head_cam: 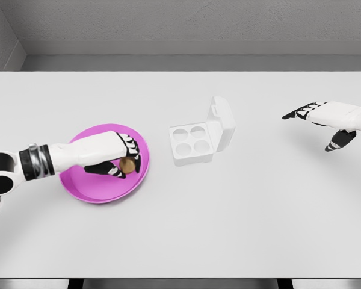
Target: Pack egg into the box and close the box lid
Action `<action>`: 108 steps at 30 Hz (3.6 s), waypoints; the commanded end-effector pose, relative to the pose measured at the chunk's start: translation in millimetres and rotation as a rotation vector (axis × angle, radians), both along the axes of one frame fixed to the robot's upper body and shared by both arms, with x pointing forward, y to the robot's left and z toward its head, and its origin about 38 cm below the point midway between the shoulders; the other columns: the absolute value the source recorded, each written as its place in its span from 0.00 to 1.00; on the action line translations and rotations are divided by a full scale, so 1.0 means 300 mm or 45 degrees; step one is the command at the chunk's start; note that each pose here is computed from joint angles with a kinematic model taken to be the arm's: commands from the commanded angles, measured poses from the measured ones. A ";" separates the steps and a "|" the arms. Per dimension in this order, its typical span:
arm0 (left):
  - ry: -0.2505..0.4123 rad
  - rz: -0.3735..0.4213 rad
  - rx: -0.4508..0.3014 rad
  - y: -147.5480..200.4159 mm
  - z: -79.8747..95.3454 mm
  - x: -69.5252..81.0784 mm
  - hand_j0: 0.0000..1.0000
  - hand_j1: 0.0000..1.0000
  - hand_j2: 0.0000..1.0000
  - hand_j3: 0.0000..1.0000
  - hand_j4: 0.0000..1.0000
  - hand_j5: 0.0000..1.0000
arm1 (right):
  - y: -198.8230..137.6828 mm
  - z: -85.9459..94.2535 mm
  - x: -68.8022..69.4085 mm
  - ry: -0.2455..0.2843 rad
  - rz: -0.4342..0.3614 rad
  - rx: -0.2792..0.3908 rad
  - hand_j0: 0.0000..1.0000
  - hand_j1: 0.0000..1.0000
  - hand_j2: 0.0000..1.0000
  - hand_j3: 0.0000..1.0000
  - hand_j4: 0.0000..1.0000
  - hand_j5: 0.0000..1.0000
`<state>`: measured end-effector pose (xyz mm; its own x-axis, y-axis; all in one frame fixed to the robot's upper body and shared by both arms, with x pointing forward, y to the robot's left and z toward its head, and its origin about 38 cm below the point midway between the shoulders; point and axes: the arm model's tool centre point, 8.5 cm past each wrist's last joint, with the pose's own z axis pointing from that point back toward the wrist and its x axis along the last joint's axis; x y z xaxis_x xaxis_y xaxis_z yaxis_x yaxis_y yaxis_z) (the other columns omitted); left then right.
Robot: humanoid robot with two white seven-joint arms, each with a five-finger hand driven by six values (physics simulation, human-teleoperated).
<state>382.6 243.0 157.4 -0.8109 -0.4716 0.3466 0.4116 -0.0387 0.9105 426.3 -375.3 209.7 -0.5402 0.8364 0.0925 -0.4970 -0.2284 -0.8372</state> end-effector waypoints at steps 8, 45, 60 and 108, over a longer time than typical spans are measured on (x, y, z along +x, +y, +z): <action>-0.014 -0.006 -0.021 -0.018 0.023 0.018 0.38 0.38 0.38 0.38 0.38 0.38 | -0.012 0.007 -0.003 -0.002 -0.006 -0.006 1.00 1.00 1.00 1.00 1.00 1.00; -0.081 -0.062 -0.054 -0.113 0.086 0.062 0.37 0.37 0.37 0.37 0.37 0.37 | -0.012 0.007 -0.002 -0.003 -0.010 -0.004 1.00 1.00 1.00 1.00 1.00 1.00; -0.085 -0.088 -0.073 -0.156 0.097 0.071 0.37 0.37 0.37 0.37 0.37 0.37 | -0.020 0.005 -0.001 0.000 -0.018 -0.007 1.00 1.00 1.00 1.00 1.00 1.00; -0.130 -0.136 -0.090 -0.289 0.115 0.103 0.37 0.37 0.37 0.37 0.37 0.37 | -0.012 0.006 0.001 -0.003 -0.013 -0.002 1.00 1.00 1.00 1.00 1.00 1.00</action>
<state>413.0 157.4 193.1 -0.8908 -0.3574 0.2805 0.3066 -0.0174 0.9517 426.6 -377.7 210.9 -0.5355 0.8398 0.0888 -0.4967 -0.2281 -0.8374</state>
